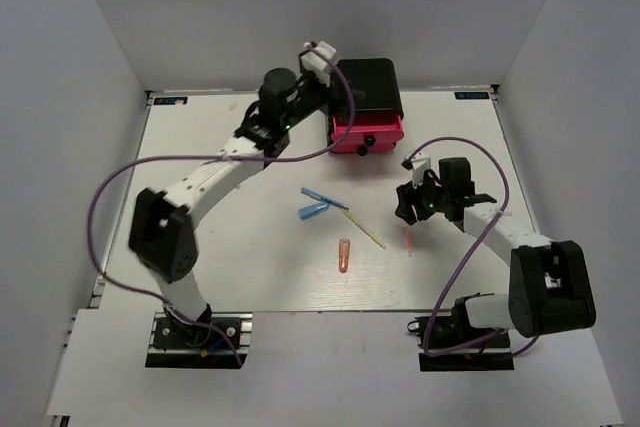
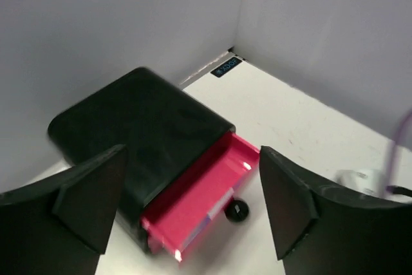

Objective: Sort the stationery into containers
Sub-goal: Pick up the pen from the center of the board.

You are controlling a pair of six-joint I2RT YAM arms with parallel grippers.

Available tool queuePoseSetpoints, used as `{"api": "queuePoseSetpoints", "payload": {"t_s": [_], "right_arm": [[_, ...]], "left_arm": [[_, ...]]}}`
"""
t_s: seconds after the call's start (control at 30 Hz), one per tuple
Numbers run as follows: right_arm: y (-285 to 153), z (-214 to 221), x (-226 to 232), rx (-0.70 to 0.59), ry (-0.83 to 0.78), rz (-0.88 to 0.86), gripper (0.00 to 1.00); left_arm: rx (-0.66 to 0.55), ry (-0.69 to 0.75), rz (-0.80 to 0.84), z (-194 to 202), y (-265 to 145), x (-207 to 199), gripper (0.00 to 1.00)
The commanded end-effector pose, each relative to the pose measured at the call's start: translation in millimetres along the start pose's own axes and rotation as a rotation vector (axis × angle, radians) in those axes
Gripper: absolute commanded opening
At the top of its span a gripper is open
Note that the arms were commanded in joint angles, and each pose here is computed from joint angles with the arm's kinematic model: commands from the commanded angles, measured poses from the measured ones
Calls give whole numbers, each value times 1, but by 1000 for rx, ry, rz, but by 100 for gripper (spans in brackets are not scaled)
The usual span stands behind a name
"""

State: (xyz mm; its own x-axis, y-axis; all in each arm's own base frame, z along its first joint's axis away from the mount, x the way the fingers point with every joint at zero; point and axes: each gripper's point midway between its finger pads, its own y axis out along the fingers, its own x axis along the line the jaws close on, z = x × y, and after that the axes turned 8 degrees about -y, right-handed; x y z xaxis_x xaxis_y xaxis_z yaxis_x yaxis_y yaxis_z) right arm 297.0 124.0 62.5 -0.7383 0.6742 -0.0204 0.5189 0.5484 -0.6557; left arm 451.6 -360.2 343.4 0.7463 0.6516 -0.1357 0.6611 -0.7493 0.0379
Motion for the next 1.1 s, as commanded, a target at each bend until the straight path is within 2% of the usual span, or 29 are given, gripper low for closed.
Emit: {"api": "queuePoseSetpoints", "payload": {"t_s": [0.0,0.1,0.13,0.23,0.3,0.37,0.4,0.57,0.6,0.67,0.77,0.83,0.93,1.07], "right_arm": [[1,14,-14,78,-1,74,62],[7,24,-23,137,35,116,61],[11,30,-26,169,46,121,61],[17,37,-28,207,52,112,60],[19,37,-29,215,43,113,56],[20,41,-30,235,44,112,52],[20,43,-30,245,47,111,50],[22,56,-21,290,57,79,30],[21,56,-19,290,57,69,24],[19,56,-18,293,51,59,19],[14,40,-11,240,21,8,17],[6,11,-2,145,-42,-67,17],[-11,-44,20,-47,-144,-215,15],[-46,-127,29,-307,-375,-283,13]], "left_arm": [[-49,-139,-133,-33,-63,-3,94],[-22,-231,-209,-7,-107,-1,96],[18,-261,-240,19,-118,2,100],[52,-350,-343,45,-145,10,100],[108,-438,-469,70,-158,24,100],[156,-442,-527,84,-167,30,100],[194,-467,-547,97,-169,30,100],[230,-504,-531,119,-172,25,100],[248,-515,-530,129,-170,25,100],[278,-534,-511,138,-167,21,100],[347,-558,-492,162,-162,17,100],[377,-573,-487,173,-160,15,100],[418,-568,-476,187,-159,14,100],[460,-545,-484,200,-161,17,100]]}}
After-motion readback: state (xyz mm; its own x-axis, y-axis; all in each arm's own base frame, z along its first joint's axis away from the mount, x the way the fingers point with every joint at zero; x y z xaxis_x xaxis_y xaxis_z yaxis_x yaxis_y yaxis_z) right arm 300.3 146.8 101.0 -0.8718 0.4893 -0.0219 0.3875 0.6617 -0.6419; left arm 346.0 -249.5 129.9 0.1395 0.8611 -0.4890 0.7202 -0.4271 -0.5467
